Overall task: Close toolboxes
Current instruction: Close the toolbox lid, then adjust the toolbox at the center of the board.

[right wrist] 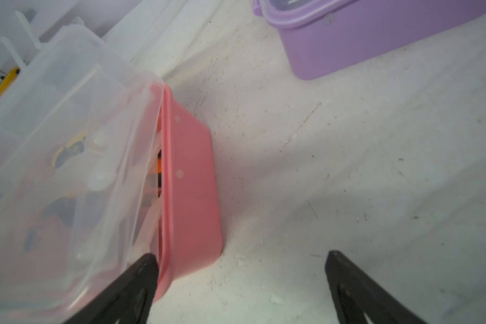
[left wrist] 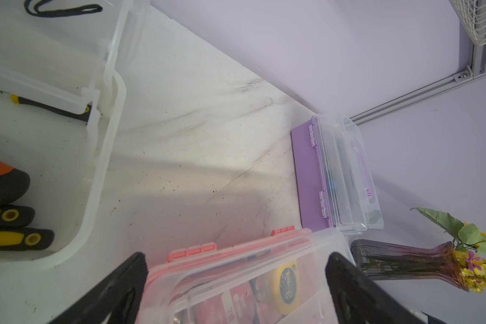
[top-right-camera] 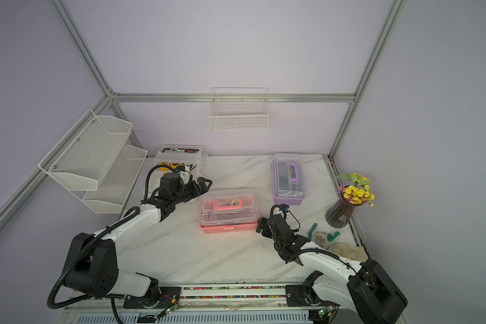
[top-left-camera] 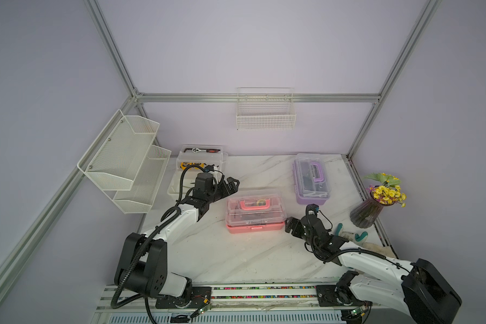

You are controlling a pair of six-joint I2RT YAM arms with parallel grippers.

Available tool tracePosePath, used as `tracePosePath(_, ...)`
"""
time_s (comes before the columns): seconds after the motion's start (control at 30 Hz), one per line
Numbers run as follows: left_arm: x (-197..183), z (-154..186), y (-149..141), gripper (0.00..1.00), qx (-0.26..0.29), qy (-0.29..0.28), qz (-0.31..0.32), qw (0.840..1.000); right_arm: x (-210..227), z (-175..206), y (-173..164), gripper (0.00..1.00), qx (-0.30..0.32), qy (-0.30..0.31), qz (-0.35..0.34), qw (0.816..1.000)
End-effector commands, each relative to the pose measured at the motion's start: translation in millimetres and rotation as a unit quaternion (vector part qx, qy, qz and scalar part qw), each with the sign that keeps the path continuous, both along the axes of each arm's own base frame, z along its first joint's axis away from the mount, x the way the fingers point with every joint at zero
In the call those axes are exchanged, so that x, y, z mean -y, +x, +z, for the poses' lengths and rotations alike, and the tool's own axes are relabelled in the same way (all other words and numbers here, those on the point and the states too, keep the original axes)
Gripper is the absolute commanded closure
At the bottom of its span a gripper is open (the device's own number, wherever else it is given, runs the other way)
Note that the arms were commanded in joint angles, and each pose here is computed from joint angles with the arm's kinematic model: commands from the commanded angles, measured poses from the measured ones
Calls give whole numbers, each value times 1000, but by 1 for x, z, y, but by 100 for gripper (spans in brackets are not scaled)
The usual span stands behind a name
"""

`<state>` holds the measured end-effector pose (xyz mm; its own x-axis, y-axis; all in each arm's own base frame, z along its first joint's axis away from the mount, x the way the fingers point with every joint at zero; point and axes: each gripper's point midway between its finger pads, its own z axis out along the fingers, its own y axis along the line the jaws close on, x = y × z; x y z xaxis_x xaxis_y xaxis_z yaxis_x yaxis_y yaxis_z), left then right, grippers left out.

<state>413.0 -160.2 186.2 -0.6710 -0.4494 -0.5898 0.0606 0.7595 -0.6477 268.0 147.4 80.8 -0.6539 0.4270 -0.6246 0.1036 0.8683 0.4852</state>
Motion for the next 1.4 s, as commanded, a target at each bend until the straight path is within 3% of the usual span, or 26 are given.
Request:
tracePosePath(0.0,9,44,20,0,67,1,-17,998,-7,-4,-21,17,-26,39,29,998)
tracePosePath(0.2,21,45,38,0,69,2,-37,997,-24,-8,-30,30,-34,63,74,995)
tracePosePath(0.37,50,30,47,0,57,6,-92,994,-56,-7,-13,52,-14,77,120,990)
tracePosePath(0.43,57,19,51,0,51,17,-107,993,-62,-8,-3,54,-2,79,119,990)
tracePosePath(0.7,75,-26,55,0,3,17,-159,987,-74,-10,32,55,31,42,112,992)
tracePosePath(1.07,62,-45,8,0,-37,11,-156,987,-84,-14,76,54,58,-49,143,987)
tracePosePath(1.27,53,-37,-2,0,-34,15,-144,989,-75,-7,79,47,77,-104,170,977)
tracePosePath(1.37,47,-29,7,0,-23,37,-135,990,-75,-1,72,36,97,-119,197,968)
